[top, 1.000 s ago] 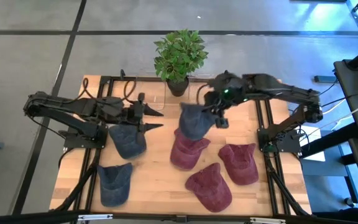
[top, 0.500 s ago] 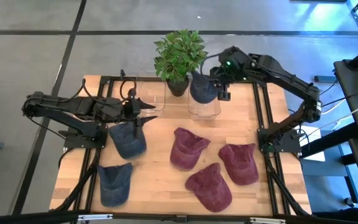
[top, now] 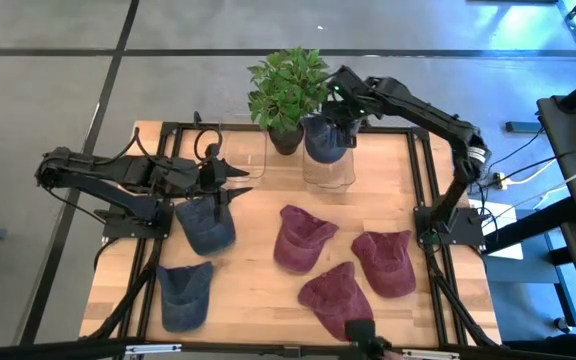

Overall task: Pick & Place hat
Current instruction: Put the top right blue cap into the right transparent bin, then put the top blue cap into the right transparent bin

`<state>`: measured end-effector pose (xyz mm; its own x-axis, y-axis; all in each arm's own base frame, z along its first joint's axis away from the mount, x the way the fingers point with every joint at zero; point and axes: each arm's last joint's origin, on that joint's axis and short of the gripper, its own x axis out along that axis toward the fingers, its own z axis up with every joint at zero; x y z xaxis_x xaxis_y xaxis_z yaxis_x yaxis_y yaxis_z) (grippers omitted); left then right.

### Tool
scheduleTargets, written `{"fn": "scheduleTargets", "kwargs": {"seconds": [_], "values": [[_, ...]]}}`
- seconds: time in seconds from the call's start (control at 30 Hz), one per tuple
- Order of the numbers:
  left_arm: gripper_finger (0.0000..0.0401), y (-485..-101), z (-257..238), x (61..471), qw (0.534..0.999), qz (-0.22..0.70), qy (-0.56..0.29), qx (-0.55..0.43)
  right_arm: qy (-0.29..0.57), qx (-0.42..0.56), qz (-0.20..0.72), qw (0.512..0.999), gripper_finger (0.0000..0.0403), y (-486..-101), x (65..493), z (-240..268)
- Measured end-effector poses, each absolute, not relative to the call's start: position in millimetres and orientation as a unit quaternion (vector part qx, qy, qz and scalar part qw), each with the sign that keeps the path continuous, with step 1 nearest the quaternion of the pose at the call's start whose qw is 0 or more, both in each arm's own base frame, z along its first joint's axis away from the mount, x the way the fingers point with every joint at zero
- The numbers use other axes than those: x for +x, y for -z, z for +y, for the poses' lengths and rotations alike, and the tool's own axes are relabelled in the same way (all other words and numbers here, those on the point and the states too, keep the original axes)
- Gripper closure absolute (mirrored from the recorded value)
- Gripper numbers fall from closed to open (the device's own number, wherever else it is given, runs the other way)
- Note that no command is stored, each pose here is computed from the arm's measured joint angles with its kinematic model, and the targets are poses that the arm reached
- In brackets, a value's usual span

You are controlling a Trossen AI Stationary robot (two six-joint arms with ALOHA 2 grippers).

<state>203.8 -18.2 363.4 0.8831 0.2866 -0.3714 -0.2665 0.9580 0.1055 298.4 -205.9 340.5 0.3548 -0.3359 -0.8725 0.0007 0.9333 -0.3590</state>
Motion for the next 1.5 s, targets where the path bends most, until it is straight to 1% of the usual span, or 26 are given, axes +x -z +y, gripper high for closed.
{"fn": "scheduleTargets", "kwargs": {"seconds": [0.23, 0.37, 0.43, 0.57, 0.77, 0.83, 0.93, 1.07, 1.13, 1.2, 1.33, 1.5], "values": [[0.0232, -362.0, -18.2, 203.2, 0.969, 0.201, -0.145, 0.016, 0.116, -0.122, 0.583, 0.795, 0.0369, -314.8, 300.1, -234.9], [0.023, -362.1, -18.1, 203.2, 0.969, 0.2, -0.145, 0.013, 0.114, -0.114, 0.592, 0.79, 0.0325, -310.3, 298.7, -238.4], [0.0231, -362.0, -18.2, 203.2, 0.969, 0.198, -0.147, -0.004, 0.115, -0.112, 0.595, 0.788, 0.0302, -309.7, 298.4, -238.4], [0.023, -361.8, -18.1, 203.1, 0.968, 0.198, -0.151, -0.008, 0.12, -0.118, 0.587, 0.792, 0.0265, -316.8, 295.7, -235.8], [0.0205, -358.0, -16.5, 200.7, 0.96, 0.217, -0.174, 0.003, 0.135, -0.13, 0.566, 0.803, 0.0214, -338.4, 284.8, -227.3], [0.0196, -353.8, -15.9, 198.3, 0.954, 0.236, -0.186, -0.009, 0.145, -0.129, 0.556, 0.808, 0.02, -346.7, 280.2, -223.8], [0.0186, -343.7, -13.8, 190.8, 0.932, 0.281, -0.224, -0.042, 0.159, -0.131, 0.538, 0.817, 0.0187, -361.2, 272.0, -217.2], [0.0182, -327.0, -10.5, 175.9, 0.883, 0.353, -0.293, -0.092, 0.197, -0.097, 0.498, 0.839, 0.0181, -383.0, 259.7, -204.0], [0.0182, -321.3, -8.3, 168.1, 0.856, 0.373, -0.331, -0.134, 0.19, -0.072, 0.477, 0.855, 0.0182, -392.0, 254.2, -194.3], [0.0183, -315.1, -6.1, 163.4, 0.833, 0.379, -0.364, -0.175, 0.163, -0.06, 0.454, 0.874, 0.0182, -400.2, 250.9, -183.8], [0.0184, -292.6, -2.6, 157.6, 0.799, 0.426, -0.381, -0.187, 0.125, -0.053, 0.417, 0.899, 0.0182, -413.4, 246.6, -166.4], [0.0182, -255.9, 3.1, 151.8, 0.746, 0.483, -0.393, -0.235, 0.118, -0.05, 0.405, 0.905, 0.0183, -420.1, 246.1, -152.6]]}}
